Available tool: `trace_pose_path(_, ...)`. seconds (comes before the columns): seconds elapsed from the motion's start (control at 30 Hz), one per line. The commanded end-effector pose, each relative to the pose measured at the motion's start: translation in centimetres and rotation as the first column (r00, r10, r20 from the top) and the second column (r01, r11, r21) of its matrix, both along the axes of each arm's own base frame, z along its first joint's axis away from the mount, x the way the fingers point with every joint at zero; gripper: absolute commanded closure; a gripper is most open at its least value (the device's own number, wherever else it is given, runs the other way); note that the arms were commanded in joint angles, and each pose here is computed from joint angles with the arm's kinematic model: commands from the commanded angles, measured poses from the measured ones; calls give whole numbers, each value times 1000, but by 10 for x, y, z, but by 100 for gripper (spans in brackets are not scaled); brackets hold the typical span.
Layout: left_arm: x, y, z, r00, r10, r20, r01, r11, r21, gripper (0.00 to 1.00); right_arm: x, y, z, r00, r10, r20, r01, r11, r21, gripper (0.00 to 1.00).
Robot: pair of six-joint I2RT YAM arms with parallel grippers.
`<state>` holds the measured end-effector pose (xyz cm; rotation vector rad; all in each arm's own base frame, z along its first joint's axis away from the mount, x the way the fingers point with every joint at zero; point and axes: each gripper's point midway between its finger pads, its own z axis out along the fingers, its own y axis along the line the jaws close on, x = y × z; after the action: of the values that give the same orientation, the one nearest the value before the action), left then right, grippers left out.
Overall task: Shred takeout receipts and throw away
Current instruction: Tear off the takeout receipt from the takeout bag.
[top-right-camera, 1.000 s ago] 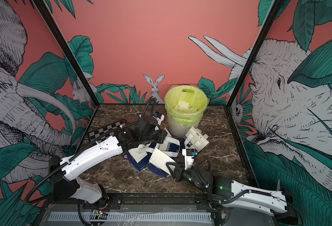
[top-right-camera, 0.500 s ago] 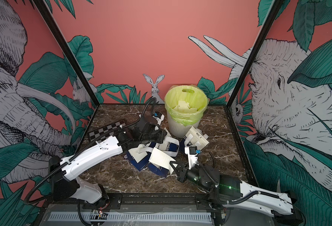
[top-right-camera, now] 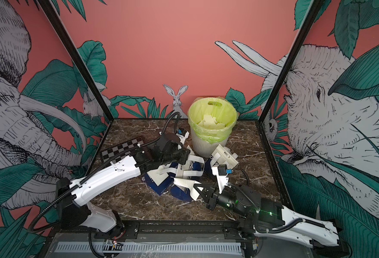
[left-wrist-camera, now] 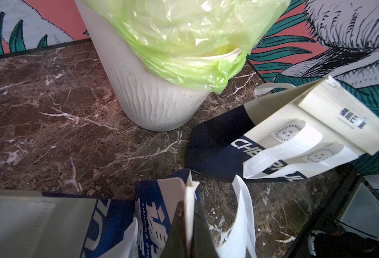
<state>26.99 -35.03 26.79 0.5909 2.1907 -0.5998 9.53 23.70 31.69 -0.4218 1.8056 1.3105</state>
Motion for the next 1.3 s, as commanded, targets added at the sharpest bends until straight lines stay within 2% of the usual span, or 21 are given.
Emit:
trace_pose_path(0.0,3,8,-8,999,5,41,-7,998,60,100,-4,-7,24,999,12,44,-13,999,35,100)
trace_pose_path(0.4,3,7,-8,998,-10,55,7,998,60,100,-5,-21,30,996,2,88,-2,1000,1,100)
trace_pose_path(0.5,3,6,-6,998,-15,57,12,998,54,100,0,-28,29,994,-29,101,33,999,-38,100)
trace_pose_path(0.67,-1,0,9,996,-50,71,49,999,13,100,7,-31,30,986,-61,157,78,991,-108,100)
trace_pose_path(0.8,-5,-5,38,991,-75,109,82,995,-59,100,22,-38,37,962,-122,246,172,966,-195,100)
trace_pose_path(0.87,-10,-7,56,986,-96,138,111,988,-106,88,29,-41,45,939,-138,314,219,946,-239,100)
trace_pose_path(0.97,-16,-7,86,972,-127,198,158,976,-151,65,40,-51,63,893,-178,413,307,912,-271,100)
trace_pose_path(1.07,-21,0,115,942,-151,300,201,969,-144,59,53,-62,84,817,-230,528,422,863,-277,100)
trace_pose_path(1.27,-19,21,149,837,-197,510,216,976,23,53,76,-67,121,654,-218,725,603,729,-325,100)
